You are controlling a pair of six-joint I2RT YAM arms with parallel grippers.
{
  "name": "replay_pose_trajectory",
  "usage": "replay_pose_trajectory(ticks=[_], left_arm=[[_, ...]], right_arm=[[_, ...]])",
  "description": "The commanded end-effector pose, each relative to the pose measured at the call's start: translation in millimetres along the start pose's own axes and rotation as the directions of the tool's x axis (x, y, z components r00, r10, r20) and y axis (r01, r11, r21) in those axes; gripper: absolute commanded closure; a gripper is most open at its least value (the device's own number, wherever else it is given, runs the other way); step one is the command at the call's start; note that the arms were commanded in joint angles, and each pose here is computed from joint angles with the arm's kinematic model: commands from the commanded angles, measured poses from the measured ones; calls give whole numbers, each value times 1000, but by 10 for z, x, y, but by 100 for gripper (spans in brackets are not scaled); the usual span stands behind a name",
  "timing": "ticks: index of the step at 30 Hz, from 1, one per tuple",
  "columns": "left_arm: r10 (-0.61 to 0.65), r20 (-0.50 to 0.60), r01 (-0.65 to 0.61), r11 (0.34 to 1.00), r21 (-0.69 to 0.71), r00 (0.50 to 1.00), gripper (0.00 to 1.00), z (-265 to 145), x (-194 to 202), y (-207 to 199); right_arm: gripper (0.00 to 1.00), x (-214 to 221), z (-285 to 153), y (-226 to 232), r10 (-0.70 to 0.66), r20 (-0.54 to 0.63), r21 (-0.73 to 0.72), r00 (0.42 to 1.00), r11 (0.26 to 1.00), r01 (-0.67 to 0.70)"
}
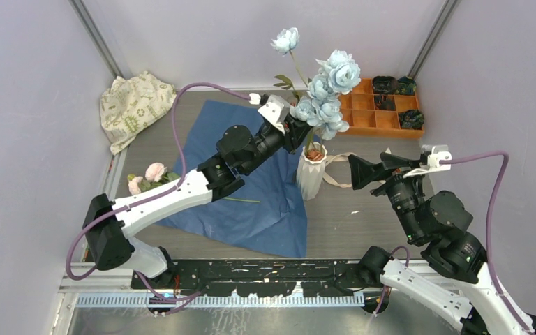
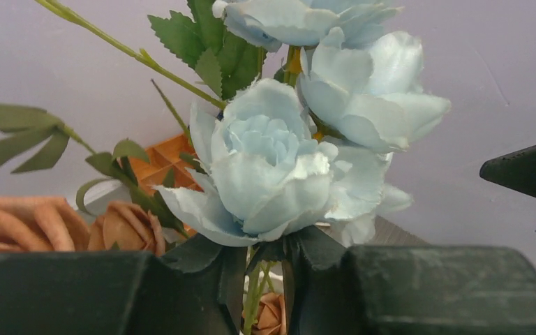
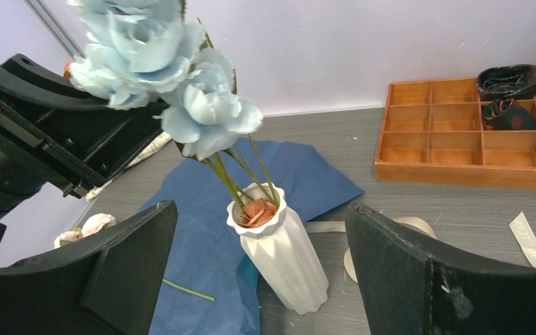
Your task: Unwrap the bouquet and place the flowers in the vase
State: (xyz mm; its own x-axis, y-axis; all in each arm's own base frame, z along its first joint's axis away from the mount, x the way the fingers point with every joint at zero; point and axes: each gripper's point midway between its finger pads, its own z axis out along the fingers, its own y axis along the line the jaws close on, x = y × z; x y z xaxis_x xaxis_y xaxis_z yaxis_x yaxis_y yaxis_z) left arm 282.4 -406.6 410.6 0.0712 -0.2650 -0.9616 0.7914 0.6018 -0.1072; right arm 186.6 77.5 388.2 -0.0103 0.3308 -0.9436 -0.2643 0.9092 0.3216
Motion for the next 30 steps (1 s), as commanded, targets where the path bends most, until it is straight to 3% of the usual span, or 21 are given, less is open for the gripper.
replay_pose_trajectory(ticks=[1,12,20,27,30], left_arm=[[-30,69,34,998,-56,997,73,-2,-172,102],[-69,3,69,995,-77,998,56,-107,61,133],[-84,-15,83,995,-57,996,55,-378,-18,40],[-92,9,92,996,-22,996,55,-926,-448,-157],[-53,74,60,994,-92,996,56,-1340,-880,-77]], right_arm=[[4,-54,73,98,34,21,-22,999,999,-33],[4,-5,94,120,35,10,-29,999,999,-35],[2,15,126,152,22,-1,-36,1000,999,-22],[1,-91,224,305,3,-4,-70,1000,998,-3],[0,-91,393,602,-28,-62,-150,998,988,18]])
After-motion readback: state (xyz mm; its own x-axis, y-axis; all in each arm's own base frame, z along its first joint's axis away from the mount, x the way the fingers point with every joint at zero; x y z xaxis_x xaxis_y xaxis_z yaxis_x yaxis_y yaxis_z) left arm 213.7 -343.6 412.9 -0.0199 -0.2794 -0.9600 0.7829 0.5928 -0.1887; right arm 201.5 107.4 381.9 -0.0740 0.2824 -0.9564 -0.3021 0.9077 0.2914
